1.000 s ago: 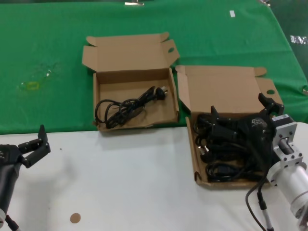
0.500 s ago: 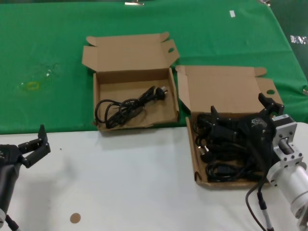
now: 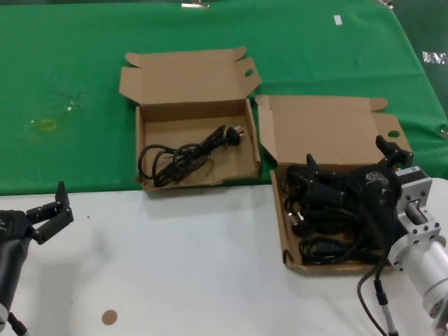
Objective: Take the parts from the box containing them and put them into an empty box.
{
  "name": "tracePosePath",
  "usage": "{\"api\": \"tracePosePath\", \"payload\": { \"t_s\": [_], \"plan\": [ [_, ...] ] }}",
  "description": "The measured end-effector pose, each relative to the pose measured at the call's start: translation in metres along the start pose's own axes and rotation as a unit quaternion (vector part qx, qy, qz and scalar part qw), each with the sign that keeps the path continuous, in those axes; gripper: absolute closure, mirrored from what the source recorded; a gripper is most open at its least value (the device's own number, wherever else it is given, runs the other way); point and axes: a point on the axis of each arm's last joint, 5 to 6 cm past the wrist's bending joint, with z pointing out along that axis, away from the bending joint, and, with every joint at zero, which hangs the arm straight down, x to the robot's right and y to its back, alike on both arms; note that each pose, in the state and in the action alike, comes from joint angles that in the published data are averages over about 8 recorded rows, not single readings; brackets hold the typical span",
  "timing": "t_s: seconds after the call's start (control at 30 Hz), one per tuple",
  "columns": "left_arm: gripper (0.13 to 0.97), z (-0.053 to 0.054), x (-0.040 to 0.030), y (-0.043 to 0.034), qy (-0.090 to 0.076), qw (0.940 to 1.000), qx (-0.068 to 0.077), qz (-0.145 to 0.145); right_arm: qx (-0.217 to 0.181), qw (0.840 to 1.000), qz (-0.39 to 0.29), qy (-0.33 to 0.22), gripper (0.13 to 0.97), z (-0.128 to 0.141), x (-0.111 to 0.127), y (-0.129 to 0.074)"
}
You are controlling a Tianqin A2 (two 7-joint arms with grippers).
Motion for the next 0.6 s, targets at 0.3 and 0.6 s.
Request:
{"api": "tracePosePath", "payload": {
  "t_s": [0.3,0.6],
  "plan": [
    [0.132,0.0,0.0,0.0,0.0,1.0,0.0,0.0,0.0,1.0,0.0,0.0,0.13,0.0,0.0,0.0],
    [0.132,0.0,0.0,0.0,0.0,1.0,0.0,0.0,0.0,1.0,0.0,0.0,0.13,0.0,0.0,0.0]
  ]
}}
